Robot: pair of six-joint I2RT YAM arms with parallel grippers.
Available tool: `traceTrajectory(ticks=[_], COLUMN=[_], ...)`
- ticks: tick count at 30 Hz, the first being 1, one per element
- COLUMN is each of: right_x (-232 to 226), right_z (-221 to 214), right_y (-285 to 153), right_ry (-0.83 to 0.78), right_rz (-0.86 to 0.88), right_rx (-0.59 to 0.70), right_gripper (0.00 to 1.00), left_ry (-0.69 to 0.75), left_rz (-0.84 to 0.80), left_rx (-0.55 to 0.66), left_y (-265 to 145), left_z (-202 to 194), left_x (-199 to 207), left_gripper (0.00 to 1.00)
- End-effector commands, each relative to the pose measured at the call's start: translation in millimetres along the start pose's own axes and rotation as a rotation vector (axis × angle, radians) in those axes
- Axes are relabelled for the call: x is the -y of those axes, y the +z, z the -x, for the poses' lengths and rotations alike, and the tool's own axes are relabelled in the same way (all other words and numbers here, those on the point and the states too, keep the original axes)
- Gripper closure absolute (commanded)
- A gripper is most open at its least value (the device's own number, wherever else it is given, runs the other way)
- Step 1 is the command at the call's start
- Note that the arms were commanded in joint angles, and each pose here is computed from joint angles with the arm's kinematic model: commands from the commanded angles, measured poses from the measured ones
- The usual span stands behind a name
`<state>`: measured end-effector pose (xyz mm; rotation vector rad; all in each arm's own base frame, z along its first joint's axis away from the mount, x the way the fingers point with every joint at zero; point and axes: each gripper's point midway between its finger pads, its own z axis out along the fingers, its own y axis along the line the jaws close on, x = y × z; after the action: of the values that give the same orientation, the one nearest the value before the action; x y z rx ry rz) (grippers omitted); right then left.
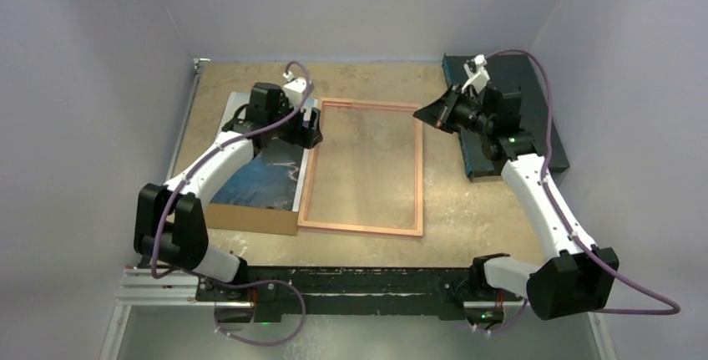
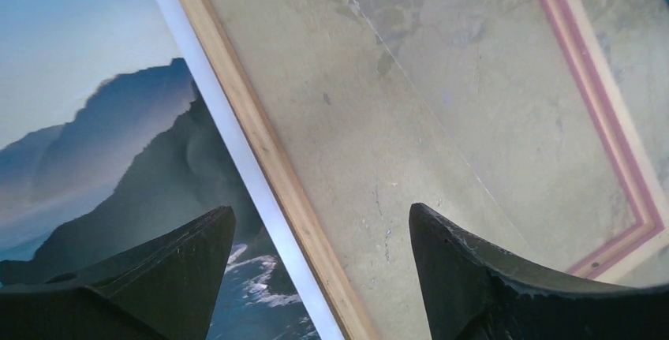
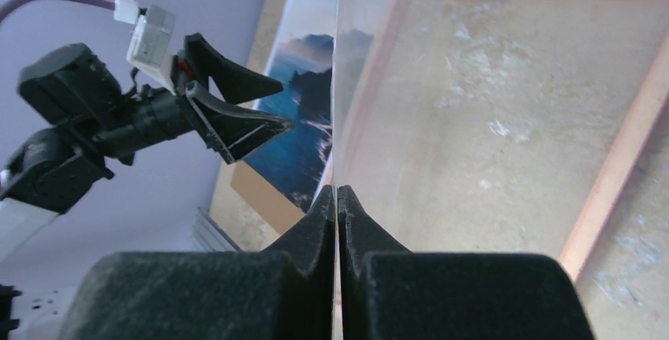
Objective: Put the photo into the frame
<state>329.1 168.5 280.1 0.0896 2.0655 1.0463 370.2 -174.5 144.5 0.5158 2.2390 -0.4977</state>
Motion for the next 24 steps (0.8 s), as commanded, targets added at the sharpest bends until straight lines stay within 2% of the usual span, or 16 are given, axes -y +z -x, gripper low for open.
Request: traceTrajectory(ticks=[1, 5, 8, 12, 19, 24], right_x=[-51.5, -56.7, -65.0, -57.4, -1.0, 25.3], right_z=[36.0, 33.9, 36.1, 32.3, -12.8, -31.1], right_y=[-12.9, -6.6, -7.5, -2.7, 17.0, 27.1], right_ry=[-0.005, 0.043, 0.072, 0.131, 0.34, 0.393], right_rz=[0.188, 0.264, 0.336, 0.345, 0.301, 0.236], right_rx=[0.128, 0.127, 0.154, 0.176, 0.209, 0.23], right_gripper=[1.0, 1.0, 1.0, 1.0, 1.0, 1.0], left_ry=[-0.048, -0.093, -0.111, -0.133, -0.13, -0.143], left_rz=[-0.029, 0.042, 0.107, 0.142, 0.148, 0.134], left_rx=[0.063, 0.039, 0.029, 0.0, -0.034, -0.061], left_y=[-19.5, -18.1, -17.9, -16.5, -11.2, -1.8], left_z=[22.9, 12.0, 1.4, -16.6, -34.2, -50.1], left_x=[-7.2, -43.2, -68.1, -82.5, -86.7, -86.6], left_gripper=[0.24, 0.4, 0.46, 0.49, 0.51, 0.58])
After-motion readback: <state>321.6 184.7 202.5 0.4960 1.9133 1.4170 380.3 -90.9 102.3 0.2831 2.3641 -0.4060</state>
